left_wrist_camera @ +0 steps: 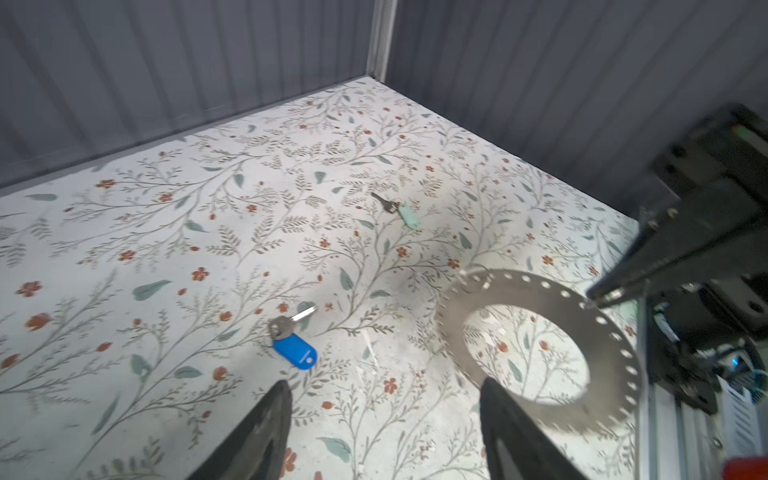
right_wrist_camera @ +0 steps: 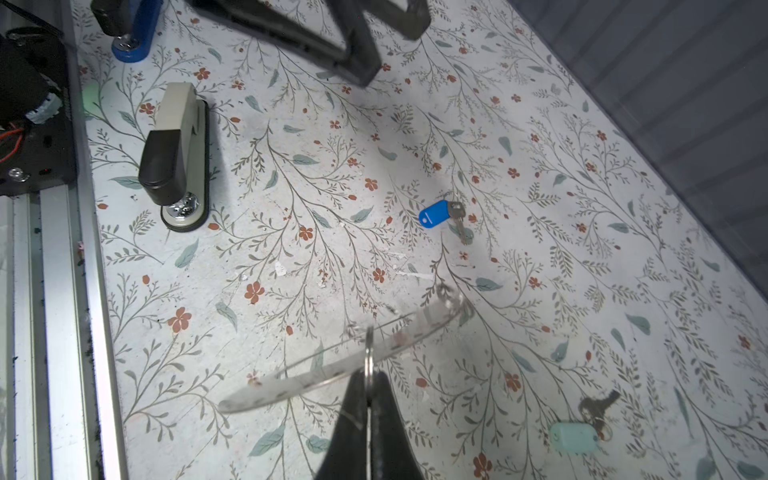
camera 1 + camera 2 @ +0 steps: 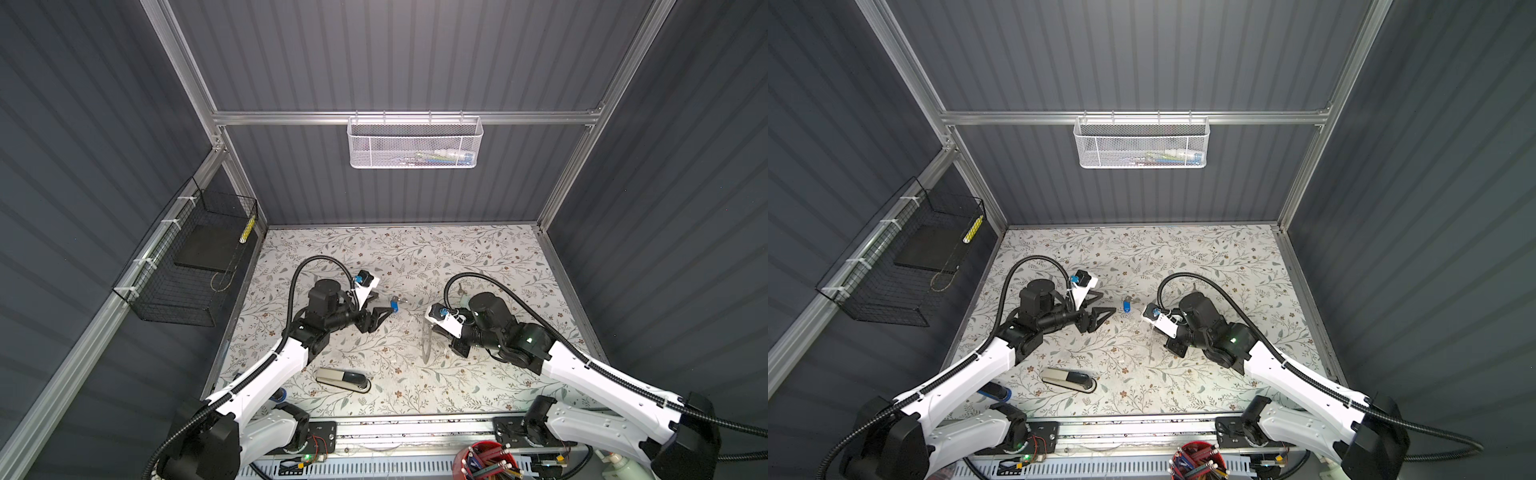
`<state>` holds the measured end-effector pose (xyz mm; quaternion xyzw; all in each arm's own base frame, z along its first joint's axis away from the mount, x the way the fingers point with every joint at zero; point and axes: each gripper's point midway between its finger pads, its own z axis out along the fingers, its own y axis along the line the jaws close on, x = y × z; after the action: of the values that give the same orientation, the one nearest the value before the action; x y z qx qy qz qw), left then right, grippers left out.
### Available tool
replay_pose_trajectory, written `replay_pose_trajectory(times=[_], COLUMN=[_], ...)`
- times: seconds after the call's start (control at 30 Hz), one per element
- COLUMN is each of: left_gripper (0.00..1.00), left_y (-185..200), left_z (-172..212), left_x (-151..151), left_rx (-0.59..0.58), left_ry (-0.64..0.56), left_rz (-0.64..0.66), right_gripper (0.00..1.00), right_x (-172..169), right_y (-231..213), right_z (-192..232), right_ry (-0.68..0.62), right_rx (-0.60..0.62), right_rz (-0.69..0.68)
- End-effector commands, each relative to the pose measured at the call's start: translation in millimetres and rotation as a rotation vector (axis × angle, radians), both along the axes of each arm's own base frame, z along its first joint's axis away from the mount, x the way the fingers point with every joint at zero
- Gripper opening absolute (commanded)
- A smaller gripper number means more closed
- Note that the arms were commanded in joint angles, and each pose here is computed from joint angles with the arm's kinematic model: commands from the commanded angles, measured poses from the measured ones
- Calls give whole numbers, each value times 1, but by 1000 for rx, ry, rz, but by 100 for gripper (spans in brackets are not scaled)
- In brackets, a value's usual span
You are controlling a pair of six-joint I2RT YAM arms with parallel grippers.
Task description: Put the keys on the keyring
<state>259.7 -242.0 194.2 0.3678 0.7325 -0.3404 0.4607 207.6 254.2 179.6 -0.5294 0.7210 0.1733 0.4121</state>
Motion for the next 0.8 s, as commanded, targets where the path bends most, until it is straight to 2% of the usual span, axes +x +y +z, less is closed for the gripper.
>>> replay_pose_trajectory(times=[0.0,0.27,0.53,0.77], left_gripper=[66,53,49,45], left_y=[-14,-32,-48,-64], left_z=[25,18,15,12], left_x=[-28,-62,-71,-72], left_rx=[-66,14,46,80], left_ry=[-185,-406,-467,-496], left_rz=[-180,-341,-420,-451], right_gripper=[0,0,0,0], right_x=[-4,-12,-22,-31], right_y=[13,15,20,21], right_z=[15,8,6,1], right_ry=[-58,-65,-29,58], right_rx=[84,101,125,81], right_rz=[76,123,171,211])
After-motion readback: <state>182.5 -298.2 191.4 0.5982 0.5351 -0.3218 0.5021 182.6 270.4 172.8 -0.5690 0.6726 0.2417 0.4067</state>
